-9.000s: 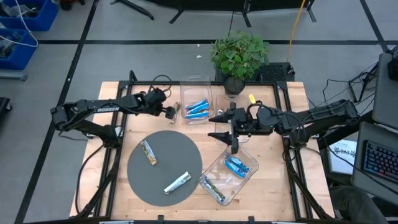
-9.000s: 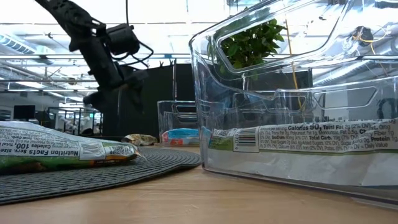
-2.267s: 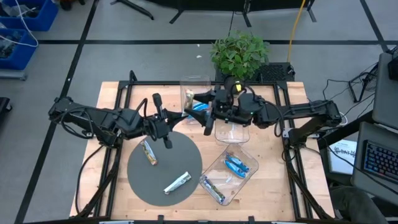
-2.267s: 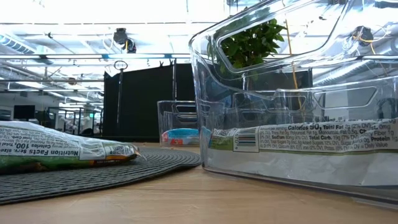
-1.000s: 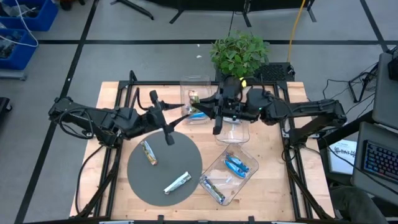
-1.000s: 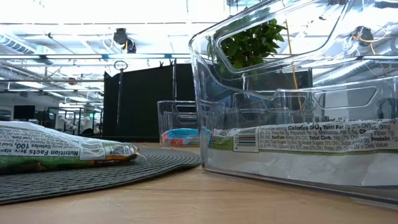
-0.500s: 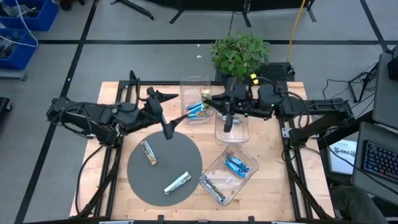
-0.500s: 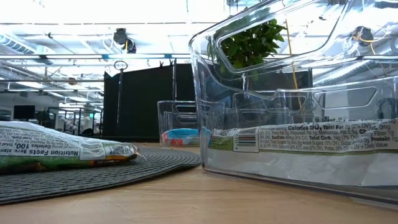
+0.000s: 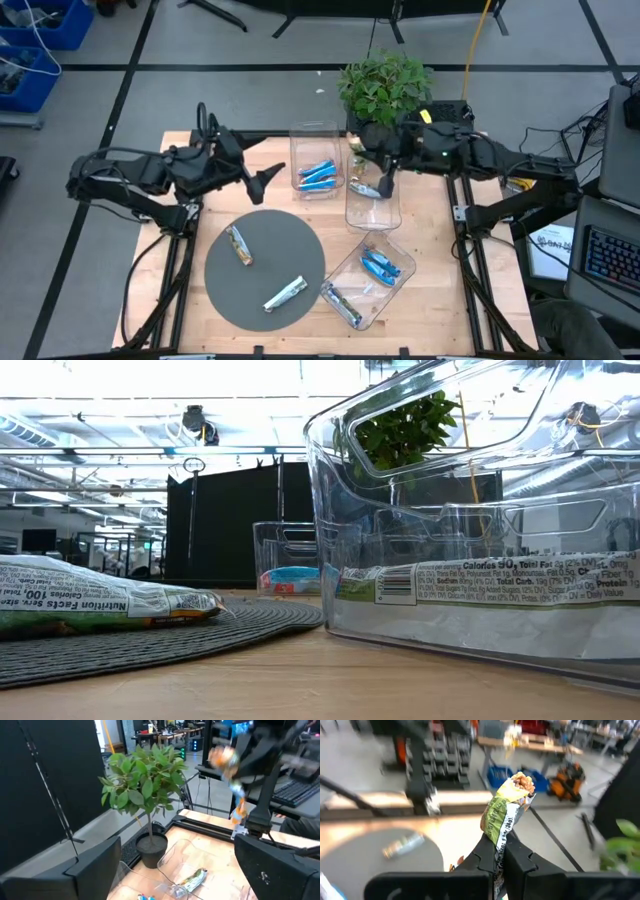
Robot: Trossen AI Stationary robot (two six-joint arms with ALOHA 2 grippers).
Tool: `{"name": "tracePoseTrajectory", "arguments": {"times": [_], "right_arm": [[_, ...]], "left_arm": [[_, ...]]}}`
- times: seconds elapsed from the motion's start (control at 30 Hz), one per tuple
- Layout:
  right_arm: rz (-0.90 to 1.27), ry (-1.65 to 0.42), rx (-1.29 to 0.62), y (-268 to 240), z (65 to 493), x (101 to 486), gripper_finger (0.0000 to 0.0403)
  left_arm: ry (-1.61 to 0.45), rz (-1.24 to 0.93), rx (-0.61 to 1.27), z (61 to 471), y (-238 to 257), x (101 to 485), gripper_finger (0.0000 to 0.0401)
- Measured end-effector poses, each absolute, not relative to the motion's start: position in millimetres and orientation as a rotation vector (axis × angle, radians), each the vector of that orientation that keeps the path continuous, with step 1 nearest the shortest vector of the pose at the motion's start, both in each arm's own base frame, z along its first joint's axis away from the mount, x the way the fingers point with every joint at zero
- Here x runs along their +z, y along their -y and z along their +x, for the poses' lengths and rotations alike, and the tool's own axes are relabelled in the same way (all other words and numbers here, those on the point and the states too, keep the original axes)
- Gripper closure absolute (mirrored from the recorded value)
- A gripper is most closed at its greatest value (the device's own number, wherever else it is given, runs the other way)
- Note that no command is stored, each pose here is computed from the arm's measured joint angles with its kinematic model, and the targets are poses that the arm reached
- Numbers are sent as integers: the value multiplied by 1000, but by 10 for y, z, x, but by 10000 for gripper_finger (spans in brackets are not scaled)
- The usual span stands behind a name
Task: Pick and place Granola Bars by type
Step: Put the yellow granola bar into the middle transparent bin
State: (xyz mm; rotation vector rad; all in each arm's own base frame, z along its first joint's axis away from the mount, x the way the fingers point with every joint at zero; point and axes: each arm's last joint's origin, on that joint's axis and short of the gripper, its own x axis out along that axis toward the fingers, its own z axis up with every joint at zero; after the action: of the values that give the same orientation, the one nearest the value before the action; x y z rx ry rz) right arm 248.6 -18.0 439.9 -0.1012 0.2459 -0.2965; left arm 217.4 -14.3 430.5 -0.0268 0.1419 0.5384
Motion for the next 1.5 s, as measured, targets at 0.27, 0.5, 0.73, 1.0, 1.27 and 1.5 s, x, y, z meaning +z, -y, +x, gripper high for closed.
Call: {"name": "tracePoseTrajectory", "arguments": {"times": [0.27, 0.5, 0.73, 1.0, 1.27, 1.5], "right_arm": [[-162, -490, -329, 340, 2505, 4148, 398], [-234, -721, -318, 465, 2622, 3864, 398], [-274, -973, -259, 624, 2882, 3354, 399], [-279, -1171, -188, 746, 2936, 2710, 399], [-255, -1235, -131, 750, 2850, 2204, 399], [-235, -1291, -88, 743, 2852, 1907, 400]], "left_arm": [[-161, -88, 547, 2104, 133, 4285, 11], [-212, -131, 568, 2084, 119, 4216, 11], [-232, -150, 571, 2056, 117, 4196, 11], [-480, -326, 465, 2027, 163, 3940, 11], [-679, -454, 363, 2161, 280, 3727, 11], [-799, -466, 304, 2366, 402, 3541, 11]]}}
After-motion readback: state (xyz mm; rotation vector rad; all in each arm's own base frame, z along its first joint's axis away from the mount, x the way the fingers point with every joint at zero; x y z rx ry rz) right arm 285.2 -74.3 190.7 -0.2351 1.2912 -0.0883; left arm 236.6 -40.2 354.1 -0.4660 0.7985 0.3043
